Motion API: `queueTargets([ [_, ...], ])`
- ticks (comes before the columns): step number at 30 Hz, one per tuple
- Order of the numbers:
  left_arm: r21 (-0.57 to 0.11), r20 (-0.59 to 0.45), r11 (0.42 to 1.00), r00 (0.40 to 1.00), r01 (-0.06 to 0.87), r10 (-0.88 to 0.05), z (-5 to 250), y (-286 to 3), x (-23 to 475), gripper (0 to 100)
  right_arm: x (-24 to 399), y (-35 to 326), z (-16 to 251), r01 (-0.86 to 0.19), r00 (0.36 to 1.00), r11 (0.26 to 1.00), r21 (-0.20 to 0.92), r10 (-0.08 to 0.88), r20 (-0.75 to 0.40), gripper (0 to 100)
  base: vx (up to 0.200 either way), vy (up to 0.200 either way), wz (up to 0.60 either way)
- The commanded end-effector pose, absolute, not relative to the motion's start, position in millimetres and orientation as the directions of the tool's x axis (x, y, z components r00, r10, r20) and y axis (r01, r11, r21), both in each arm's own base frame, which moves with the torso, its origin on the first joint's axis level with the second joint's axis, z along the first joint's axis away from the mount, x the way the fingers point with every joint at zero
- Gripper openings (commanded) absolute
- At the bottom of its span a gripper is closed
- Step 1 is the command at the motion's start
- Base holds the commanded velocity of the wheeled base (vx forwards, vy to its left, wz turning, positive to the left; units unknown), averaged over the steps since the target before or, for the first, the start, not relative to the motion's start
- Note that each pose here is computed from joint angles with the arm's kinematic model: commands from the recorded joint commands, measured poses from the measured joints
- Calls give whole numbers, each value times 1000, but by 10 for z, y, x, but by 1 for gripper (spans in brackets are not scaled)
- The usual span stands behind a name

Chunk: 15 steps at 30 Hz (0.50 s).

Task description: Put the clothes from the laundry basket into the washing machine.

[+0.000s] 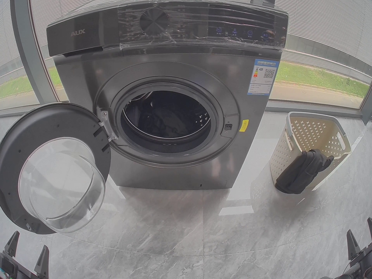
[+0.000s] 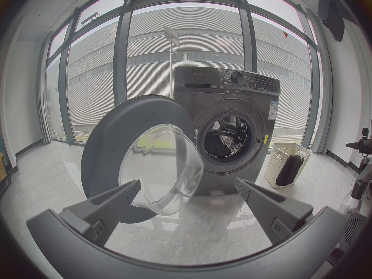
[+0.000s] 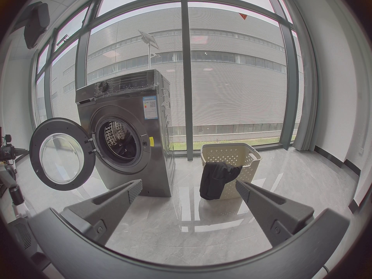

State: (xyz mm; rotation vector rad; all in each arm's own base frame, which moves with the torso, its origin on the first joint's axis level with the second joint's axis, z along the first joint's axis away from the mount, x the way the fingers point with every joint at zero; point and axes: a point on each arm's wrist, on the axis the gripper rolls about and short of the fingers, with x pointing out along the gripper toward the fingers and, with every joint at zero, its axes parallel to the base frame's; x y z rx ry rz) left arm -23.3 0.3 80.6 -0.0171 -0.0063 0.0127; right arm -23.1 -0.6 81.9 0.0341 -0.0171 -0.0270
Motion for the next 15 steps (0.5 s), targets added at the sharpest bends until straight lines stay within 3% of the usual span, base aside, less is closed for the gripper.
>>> queueTargets([
  [1,-17,-5,1000,1000,-12,12,756,3,-225,100,-214,-6,771,28,1000,999,34,-28,-6,100,0,0,0],
  [7,-28,-6,1000,1000,-14,14,756,3,-223,100,-214,-6,773,28,1000,999,34,-28,-5,100,0,0,0],
  [15,-12,-5,1000,1000,-20,20,756,4,-225,100,-214,-6,771,28,1000,999,34,-28,-6,100,0,-200,0],
])
